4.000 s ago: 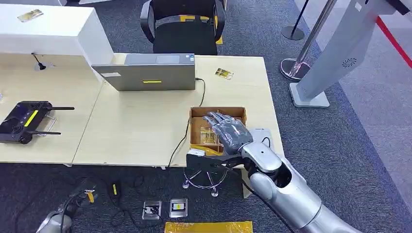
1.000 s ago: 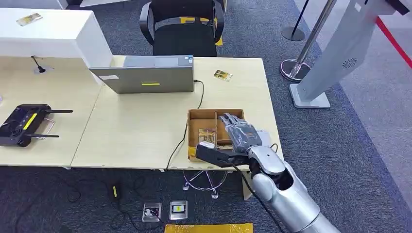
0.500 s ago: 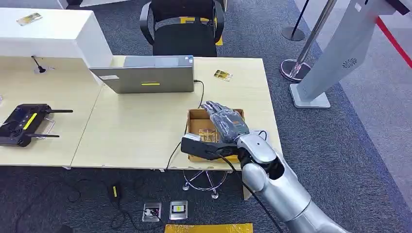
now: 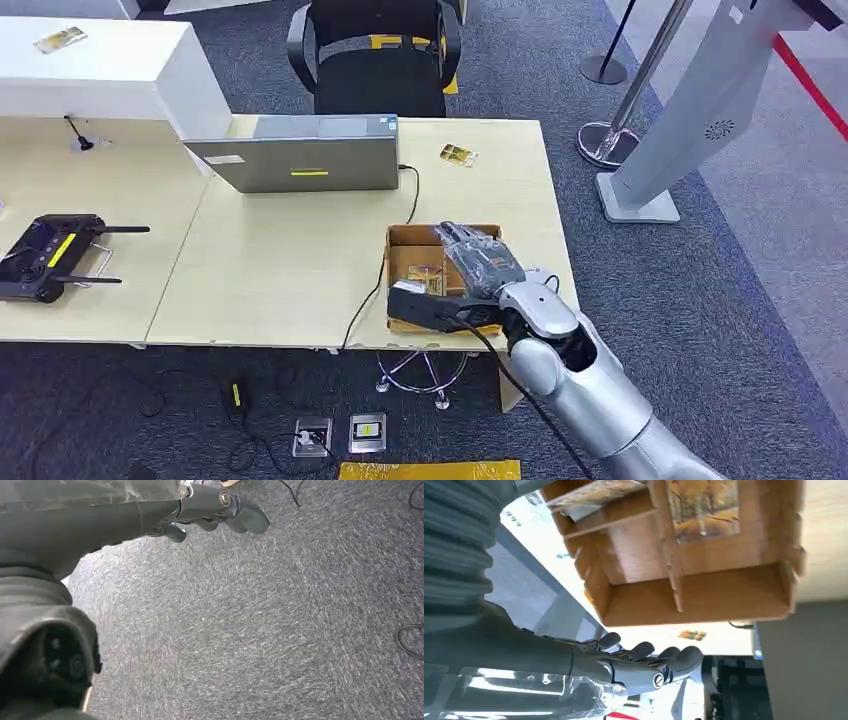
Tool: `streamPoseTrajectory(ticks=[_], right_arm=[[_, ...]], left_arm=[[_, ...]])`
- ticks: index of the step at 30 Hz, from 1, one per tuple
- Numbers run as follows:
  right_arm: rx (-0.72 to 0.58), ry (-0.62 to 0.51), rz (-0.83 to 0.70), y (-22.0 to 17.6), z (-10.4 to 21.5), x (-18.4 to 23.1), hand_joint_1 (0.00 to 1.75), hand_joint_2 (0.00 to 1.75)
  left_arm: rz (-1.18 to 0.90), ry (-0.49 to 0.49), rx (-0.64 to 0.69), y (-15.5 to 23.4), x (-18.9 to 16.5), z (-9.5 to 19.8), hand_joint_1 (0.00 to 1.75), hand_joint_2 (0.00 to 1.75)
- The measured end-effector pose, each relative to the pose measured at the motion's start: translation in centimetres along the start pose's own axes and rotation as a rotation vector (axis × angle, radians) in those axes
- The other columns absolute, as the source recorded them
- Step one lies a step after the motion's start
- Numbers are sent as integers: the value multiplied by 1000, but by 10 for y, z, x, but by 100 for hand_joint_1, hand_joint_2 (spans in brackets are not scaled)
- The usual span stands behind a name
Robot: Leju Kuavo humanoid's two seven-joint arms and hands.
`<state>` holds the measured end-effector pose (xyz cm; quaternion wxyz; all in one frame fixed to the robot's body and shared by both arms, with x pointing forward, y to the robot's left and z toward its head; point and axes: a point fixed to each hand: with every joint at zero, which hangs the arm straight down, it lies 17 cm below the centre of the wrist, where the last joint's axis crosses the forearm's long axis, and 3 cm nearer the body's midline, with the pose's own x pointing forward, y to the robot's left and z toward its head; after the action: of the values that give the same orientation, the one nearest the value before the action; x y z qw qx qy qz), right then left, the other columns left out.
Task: Pass the card to the sensor for recognition and then transmit it.
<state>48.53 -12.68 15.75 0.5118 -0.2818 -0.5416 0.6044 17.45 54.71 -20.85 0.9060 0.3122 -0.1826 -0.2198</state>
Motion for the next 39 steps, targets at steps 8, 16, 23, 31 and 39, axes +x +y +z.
streamPoseTrajectory(ticks=[8,16,23,31,39], right_arm=[[28,19,7,12,14,-15,0,175],[37,38,14,18,19,-25,0,175],[22,66,6,17,24,-40,0,175],[-61,73,31,4,22,-47,0,175],[-97,96,58,5,21,-57,0,175]], left_arm=[[0,1,-1,-1,0,0,0,0],[0,-7,-7,-5,3,1,0,0],[-5,-14,-16,-8,5,2,0,0],[-4,-19,-27,-16,9,3,0,0],[-6,-39,-32,-19,14,4,0,0]])
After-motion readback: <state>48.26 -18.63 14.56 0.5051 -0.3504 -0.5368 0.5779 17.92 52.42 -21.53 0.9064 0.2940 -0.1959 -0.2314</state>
